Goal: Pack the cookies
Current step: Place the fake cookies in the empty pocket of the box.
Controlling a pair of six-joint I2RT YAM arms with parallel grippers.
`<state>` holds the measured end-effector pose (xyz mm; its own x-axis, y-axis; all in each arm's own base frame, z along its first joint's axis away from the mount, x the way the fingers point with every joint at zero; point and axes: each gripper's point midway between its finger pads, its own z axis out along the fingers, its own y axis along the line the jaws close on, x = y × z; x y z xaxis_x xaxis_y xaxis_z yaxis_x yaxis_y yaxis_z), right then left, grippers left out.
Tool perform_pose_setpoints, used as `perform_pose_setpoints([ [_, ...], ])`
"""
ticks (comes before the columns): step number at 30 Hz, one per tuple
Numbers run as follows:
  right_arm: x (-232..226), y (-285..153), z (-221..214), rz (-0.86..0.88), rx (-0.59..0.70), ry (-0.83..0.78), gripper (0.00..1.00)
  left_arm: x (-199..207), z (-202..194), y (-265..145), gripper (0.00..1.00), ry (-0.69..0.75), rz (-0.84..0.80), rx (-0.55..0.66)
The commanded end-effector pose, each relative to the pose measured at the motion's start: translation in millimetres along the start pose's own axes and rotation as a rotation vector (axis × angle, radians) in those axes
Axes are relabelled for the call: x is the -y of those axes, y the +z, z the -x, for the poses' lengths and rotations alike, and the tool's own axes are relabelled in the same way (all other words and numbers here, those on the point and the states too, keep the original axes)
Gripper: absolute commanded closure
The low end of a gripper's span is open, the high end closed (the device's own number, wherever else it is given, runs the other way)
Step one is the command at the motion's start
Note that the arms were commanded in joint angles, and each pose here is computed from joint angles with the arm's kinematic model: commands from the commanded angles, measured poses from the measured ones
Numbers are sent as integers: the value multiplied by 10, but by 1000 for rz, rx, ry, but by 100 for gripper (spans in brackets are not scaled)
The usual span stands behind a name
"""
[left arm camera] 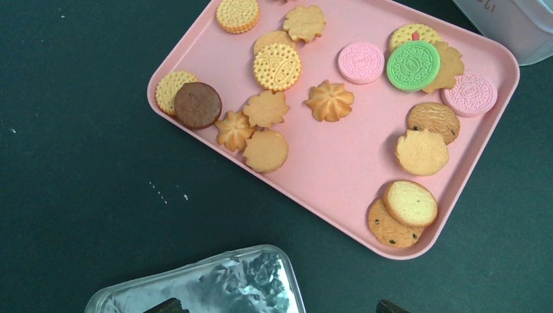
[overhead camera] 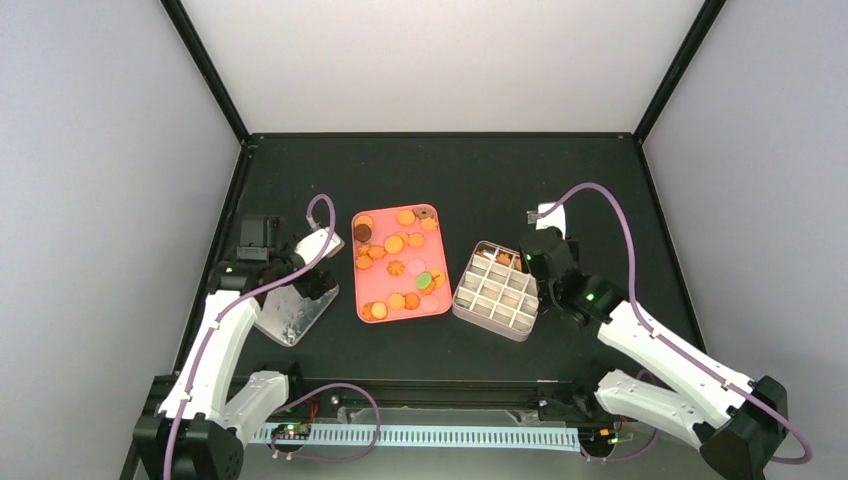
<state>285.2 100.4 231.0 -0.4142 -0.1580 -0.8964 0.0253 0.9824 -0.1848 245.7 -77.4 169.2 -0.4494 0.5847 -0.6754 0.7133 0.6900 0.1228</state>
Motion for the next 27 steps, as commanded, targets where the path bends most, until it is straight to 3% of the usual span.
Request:
perform_pose_setpoints([
  [1,40,21,54,-13,29,59,90,-30,116,-73,22,8,2,28],
  [12,-31,26,20,34,15,88,82,-47,124,-89,17,9,17,33],
  [18,6,2,52,22,22,79,72,-48,114,-89,16,11,19,30],
  [27,63,-46,133,11,47,68,72,-46,123,-87,16,6,16,33],
])
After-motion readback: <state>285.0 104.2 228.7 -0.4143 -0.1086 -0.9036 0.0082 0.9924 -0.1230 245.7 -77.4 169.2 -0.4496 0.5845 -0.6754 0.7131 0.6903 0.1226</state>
